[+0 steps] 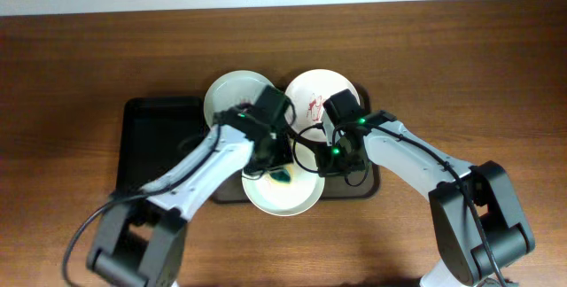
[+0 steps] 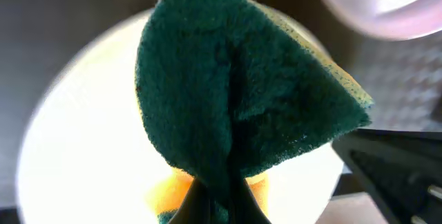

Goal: Clean dirty plates on tray and stack at the side

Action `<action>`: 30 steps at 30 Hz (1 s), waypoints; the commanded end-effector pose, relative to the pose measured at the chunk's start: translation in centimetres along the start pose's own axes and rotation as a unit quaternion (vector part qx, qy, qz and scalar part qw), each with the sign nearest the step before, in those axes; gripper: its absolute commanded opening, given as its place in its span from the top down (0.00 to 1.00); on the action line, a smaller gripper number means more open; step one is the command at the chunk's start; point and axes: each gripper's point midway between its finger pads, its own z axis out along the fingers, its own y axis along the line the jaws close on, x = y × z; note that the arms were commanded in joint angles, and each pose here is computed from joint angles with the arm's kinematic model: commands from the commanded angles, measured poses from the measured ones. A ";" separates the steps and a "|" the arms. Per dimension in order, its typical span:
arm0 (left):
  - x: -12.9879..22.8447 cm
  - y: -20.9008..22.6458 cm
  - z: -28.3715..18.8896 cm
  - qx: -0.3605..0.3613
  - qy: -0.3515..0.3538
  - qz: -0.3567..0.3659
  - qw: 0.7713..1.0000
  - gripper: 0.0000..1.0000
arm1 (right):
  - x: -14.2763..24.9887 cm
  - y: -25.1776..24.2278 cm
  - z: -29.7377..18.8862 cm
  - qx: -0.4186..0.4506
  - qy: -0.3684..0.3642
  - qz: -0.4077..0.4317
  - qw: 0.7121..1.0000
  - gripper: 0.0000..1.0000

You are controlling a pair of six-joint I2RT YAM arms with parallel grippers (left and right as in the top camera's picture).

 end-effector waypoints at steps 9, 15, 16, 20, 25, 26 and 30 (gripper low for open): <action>2.0 3.4 5.5 -0.131 0.026 -0.034 0.991 1.00 | -0.3 -0.5 -0.1 0.012 -0.004 0.000 1.000 0.96; 2.4 6.5 4.3 -0.169 0.055 -0.074 0.981 1.00 | -0.2 -0.6 -0.1 0.014 -0.003 0.001 1.000 0.96; 2.3 7.2 4.1 -0.179 0.056 -0.080 0.979 1.00 | -0.2 -0.6 -0.1 0.014 -0.002 0.001 1.000 0.96; 1.0 8.0 1.7 -0.178 0.037 -0.066 0.981 1.00 | -0.2 -0.6 -0.1 0.014 -0.003 0.001 1.000 0.96; -1.6 4.6 -5.1 -0.092 -0.062 0.049 0.993 1.00 | -0.2 -0.6 -0.1 0.013 -0.003 0.001 1.000 0.81; -1.9 4.6 -6.3 -0.085 -0.078 0.051 0.992 1.00 | -0.2 -0.6 -0.1 0.013 -0.002 0.001 1.000 0.80; -3.7 7.1 -7.7 -0.085 -0.098 0.006 0.992 1.00 | 0.4 0.5 0.2 0.001 0.008 -0.009 1.000 0.81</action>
